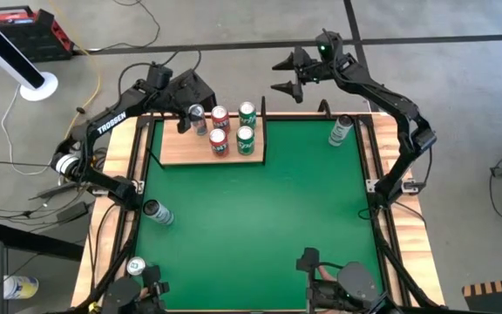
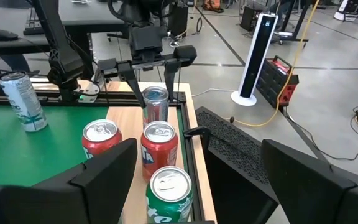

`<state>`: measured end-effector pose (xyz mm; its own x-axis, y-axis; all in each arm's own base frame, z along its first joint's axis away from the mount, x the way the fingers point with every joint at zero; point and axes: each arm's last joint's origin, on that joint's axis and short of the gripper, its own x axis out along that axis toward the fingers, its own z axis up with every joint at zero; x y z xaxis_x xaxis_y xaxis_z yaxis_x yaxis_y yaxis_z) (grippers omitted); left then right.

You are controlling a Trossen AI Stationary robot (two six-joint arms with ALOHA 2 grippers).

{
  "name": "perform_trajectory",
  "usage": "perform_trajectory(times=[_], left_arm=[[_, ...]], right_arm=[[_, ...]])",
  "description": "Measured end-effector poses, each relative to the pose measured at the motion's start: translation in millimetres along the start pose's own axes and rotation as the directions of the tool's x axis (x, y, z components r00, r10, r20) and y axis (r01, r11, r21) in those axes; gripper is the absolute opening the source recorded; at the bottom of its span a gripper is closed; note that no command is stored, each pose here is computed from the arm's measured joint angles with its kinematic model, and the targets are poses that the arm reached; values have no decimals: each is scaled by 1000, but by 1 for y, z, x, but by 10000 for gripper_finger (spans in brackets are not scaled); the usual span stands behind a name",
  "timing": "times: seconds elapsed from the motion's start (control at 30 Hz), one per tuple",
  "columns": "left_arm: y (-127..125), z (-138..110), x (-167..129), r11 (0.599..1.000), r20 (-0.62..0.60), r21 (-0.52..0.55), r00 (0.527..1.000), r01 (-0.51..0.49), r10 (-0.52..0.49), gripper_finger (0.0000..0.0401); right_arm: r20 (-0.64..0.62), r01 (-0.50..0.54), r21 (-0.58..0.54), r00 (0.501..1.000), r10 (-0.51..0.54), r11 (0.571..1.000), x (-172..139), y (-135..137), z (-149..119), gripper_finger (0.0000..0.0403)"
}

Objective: Place canned beverage on shelf
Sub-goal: Put the right blue soda can on the shelf

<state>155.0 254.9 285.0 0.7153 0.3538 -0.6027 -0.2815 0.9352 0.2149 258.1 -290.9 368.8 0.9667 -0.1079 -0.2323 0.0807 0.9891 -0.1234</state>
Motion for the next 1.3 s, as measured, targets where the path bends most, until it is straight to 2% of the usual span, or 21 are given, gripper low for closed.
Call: perform_trajectory(times=[0.33, 0.97, 1.17, 1.3], left_arm=[[5, -7, 16, 1000, -25, -20, 1000, 10, -11, 226], [8, -9, 13, 1000, -48, -30, 999, 4, -5, 227], [6, -11, 14, 999, -75, -40, 997, -2, -1, 317], [5, -9, 16, 999, -78, -30, 997, -9, 6, 341]], right_arm=[[-3, -1, 13, 1000, 1, 1000, 0, 0, 0, 366], [13, 5, -6, 1000, -5, 1000, 0, -1, 1, 366], [13, 5, -6, 1000, -5, 1000, 0, -1, 2, 366], [12, 5, -5, 1000, -5, 1000, 0, -1, 1, 366]])
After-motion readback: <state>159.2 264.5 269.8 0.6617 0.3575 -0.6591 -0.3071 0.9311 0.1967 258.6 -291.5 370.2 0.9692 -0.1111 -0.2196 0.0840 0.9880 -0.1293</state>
